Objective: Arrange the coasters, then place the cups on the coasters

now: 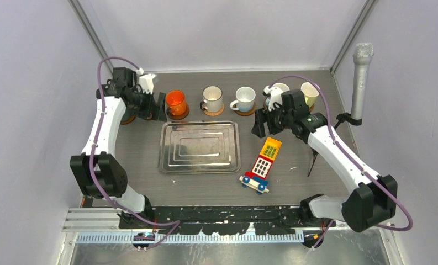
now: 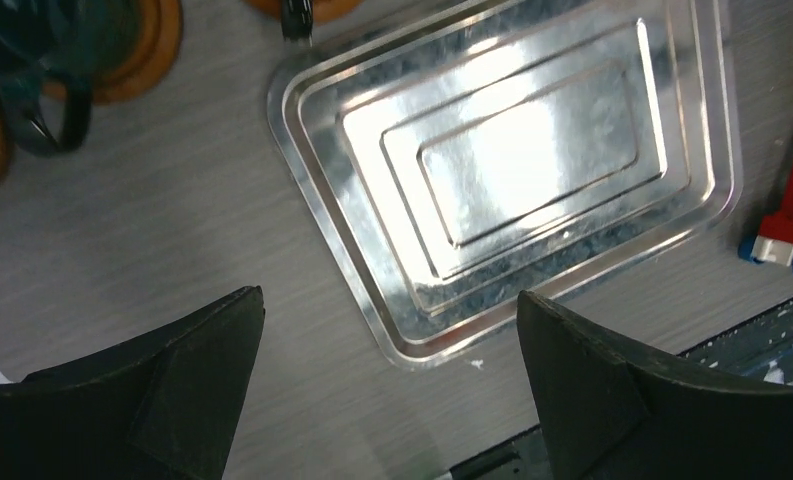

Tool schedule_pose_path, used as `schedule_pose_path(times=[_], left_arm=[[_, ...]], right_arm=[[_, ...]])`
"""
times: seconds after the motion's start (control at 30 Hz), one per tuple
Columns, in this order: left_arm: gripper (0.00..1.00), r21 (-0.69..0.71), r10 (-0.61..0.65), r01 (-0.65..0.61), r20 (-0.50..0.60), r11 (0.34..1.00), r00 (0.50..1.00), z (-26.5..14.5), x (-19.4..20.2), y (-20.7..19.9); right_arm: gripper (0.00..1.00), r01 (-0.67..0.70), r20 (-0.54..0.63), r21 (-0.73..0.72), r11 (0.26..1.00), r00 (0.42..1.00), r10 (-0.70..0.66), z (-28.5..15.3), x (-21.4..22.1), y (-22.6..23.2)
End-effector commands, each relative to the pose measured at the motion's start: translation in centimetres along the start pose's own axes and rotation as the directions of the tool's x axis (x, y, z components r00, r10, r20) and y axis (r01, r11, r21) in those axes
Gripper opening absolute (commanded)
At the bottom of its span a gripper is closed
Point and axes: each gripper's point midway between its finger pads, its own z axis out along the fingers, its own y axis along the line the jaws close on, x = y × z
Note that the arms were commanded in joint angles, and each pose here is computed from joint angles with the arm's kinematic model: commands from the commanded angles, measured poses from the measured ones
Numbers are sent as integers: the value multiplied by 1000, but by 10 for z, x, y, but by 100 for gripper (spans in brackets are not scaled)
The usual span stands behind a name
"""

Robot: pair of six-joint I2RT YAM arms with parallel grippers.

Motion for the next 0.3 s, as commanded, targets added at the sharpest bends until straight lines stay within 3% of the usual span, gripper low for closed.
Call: schedule_pose_path(times=[0.0, 0.27], left_arm=[[100, -46, -24, 24, -3, 999, 1000, -14, 29, -6], [100, -136, -59, 58, -5, 989, 998, -15, 26, 9]], right_arm=[[81, 39, 48, 36, 999, 998, -40, -13, 5, -5], [81, 46, 57, 31, 998, 997, -48, -8, 0, -5]])
